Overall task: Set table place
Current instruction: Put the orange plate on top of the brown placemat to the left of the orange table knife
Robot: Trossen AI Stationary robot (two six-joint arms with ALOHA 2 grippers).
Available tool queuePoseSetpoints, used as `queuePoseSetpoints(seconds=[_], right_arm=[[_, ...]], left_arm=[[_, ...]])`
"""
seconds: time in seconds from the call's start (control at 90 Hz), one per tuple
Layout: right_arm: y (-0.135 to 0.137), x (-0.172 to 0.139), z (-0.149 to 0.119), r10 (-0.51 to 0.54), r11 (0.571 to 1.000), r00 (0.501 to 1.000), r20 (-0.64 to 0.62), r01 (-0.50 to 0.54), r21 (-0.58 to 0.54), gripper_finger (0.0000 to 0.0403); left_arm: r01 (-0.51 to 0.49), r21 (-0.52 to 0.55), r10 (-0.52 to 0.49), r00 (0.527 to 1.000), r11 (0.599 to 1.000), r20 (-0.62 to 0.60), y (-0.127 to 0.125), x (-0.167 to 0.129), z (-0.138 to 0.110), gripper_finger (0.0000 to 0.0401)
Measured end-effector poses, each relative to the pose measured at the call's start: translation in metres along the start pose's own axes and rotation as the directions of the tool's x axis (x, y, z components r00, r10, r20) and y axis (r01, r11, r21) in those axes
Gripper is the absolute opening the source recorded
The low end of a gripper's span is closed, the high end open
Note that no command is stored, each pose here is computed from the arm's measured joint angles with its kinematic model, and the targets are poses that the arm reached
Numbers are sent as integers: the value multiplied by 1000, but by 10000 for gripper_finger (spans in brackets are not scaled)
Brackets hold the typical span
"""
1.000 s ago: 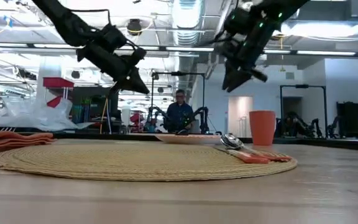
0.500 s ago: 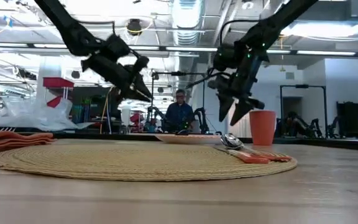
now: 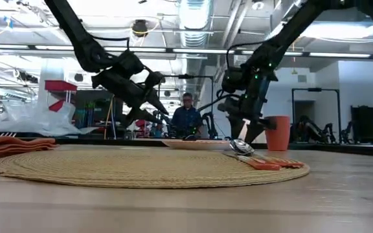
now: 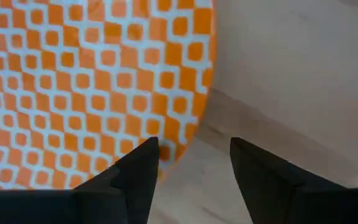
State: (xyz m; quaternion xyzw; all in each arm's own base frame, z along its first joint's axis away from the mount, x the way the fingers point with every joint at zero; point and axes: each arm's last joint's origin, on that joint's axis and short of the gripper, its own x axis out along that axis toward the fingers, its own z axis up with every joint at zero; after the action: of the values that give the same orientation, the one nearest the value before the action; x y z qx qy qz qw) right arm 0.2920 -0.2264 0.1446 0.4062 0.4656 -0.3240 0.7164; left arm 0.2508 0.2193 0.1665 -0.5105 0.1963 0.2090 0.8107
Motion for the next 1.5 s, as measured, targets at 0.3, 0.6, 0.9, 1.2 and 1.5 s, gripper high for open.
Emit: queuePoseSetpoints(seconds=[0.3, 0.6, 0.9, 1.2, 1.5], right_arm=[[-2, 4, 1, 17, 1000, 1000, -12, -17, -8, 189], [-2, 5, 4, 38, 999, 999, 8, -38, -18, 189], [-1, 6, 6, 50, 998, 998, 34, -49, -30, 186], [12, 8, 2, 61, 997, 997, 47, -58, -60, 78], [18, 8, 1, 81, 993, 995, 55, -75, -91, 2]], left_arm=[[-83, -35, 78, 990, 996, -117, 14, -4, -8, 138], [-193, -97, 186, 980, 976, -72, 30, 10, -10, 138], [-92, -202, 94, 996, 975, 1, 31, 33, -8, 138], [-123, -165, 122, 992, 979, -18, 24, 40, -19, 138], [-139, -172, 137, 990, 975, -22, 23, 42, -22, 96]])
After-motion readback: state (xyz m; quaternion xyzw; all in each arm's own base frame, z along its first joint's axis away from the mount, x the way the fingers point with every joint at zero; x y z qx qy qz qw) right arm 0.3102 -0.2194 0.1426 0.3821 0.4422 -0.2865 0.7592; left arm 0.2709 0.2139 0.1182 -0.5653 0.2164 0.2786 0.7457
